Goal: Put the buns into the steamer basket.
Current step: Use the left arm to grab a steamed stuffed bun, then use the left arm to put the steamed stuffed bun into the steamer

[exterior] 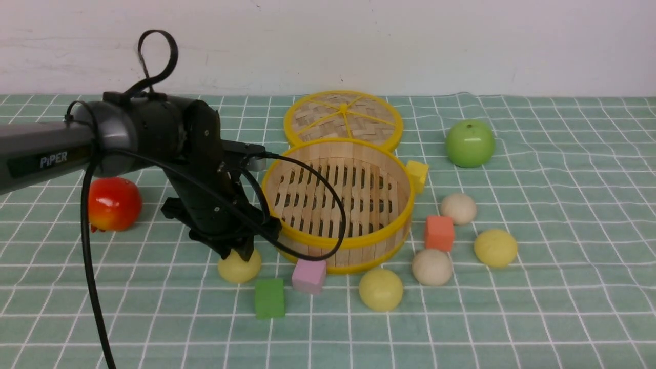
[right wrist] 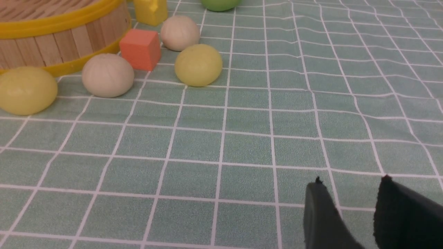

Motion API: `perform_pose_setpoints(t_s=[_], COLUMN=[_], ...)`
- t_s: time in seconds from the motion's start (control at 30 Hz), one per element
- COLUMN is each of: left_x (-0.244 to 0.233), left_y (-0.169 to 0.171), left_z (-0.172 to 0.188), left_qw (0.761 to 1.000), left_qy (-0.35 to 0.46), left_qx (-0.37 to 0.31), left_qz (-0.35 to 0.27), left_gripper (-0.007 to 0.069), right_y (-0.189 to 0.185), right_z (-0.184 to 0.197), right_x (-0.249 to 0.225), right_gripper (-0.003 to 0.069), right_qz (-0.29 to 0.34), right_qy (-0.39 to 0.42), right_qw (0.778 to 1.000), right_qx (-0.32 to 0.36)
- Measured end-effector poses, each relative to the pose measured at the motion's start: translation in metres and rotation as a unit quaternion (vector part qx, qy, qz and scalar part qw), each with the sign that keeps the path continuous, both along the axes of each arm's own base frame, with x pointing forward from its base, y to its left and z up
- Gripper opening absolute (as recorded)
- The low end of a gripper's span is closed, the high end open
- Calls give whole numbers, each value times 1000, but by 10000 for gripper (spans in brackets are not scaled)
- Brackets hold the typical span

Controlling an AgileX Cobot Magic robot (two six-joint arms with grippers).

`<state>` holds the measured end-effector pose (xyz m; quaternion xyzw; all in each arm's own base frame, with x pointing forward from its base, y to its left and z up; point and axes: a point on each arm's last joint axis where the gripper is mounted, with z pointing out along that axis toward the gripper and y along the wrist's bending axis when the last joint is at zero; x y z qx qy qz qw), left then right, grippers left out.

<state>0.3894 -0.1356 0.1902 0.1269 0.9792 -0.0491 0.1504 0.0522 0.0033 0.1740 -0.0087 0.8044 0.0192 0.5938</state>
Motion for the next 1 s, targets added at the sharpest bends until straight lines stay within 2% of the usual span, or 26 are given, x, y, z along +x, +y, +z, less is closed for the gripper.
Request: perform_pose_setpoints(t_s=[0.13, 0.2, 0.23, 0.27, 0.3, 0.47, 0.57, 0.63, 0.77, 1.0], left_x=[1, 0, 0, -1, -2, -17, -29, -29, -17, 11], left_y=[0, 0, 0, 0, 1, 2, -4, -11, -22, -26], left_z=[-3, -3, -3, -3, -1, 41, 89, 104, 92, 42], left_qw=[1000, 1000, 1000, 1000, 1000, 1000, 992, 982, 973, 976], left_qy=[3, 4, 4, 8, 11, -9, -83, -123, -146, -155], left_qx=[1, 2, 2, 4, 5, -19, -87, -134, -166, -141], left_qz=[0, 0, 0, -1, -1, -2, -34, -52, -72, -62], left_gripper=[134, 43, 43, -3, -11, -13, -13, -13, -13, 21], right_y=[0, 0, 0, 0, 0, 0, 0, 0, 0, 0], right_z=[0, 0, 0, 0, 0, 0, 0, 0, 0, 0], right_x=[0, 0, 0, 0, 0, 0, 0, 0, 0, 0], right_gripper=[240, 240, 240, 240, 240, 240, 240, 240, 240, 240], right_qz=[0, 0, 0, 0, 0, 0, 0, 0, 0, 0], right_qy=[0, 0, 0, 0, 0, 0, 0, 0, 0, 0], right_qw=[1000, 1000, 1000, 1000, 1000, 1000, 1000, 1000, 1000, 1000], right_qx=[0, 0, 0, 0, 0, 0, 0, 0, 0, 0])
